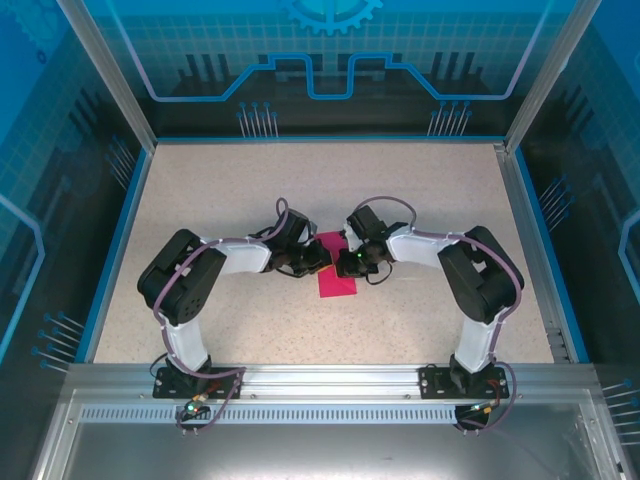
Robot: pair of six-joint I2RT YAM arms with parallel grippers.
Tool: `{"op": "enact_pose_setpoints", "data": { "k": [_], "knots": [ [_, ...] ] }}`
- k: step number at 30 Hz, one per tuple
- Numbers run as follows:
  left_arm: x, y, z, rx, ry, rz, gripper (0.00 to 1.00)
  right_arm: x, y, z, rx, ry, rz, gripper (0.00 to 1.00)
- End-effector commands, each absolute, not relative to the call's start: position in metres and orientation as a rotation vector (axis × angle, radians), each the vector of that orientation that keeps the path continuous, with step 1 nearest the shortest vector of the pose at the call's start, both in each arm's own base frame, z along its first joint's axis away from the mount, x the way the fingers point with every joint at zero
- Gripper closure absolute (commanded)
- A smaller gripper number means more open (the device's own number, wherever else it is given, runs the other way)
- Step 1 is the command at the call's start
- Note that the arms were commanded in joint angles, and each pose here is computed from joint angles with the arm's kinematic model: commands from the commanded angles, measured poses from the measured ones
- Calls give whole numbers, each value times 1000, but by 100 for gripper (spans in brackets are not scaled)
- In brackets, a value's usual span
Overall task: Fold a paper plane with a square sheet of paper (pick it up from the middle)
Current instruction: Fold the triangle a second time at the center of the table.
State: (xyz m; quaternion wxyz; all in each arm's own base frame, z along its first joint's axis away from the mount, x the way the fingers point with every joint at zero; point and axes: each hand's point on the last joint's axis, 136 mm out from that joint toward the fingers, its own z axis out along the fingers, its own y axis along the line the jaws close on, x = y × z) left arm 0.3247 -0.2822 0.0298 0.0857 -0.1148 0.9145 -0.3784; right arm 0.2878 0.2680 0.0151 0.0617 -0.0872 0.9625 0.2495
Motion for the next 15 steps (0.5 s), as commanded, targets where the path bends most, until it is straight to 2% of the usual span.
{"op": "enact_pose_setpoints", "data": {
  "k": [1,10,15],
  "knots": [
    [320,-284,35,-322,2717,-1164,88,289,269,12,-246,2935,731,92],
    [319,-280,16,-365,2766,-1114,89,285,286,29,-330,2865,904,92],
    [317,-276,8,-384,2795,-1069,89,277,283,28,-380,2872,904,92]
  ]
}}
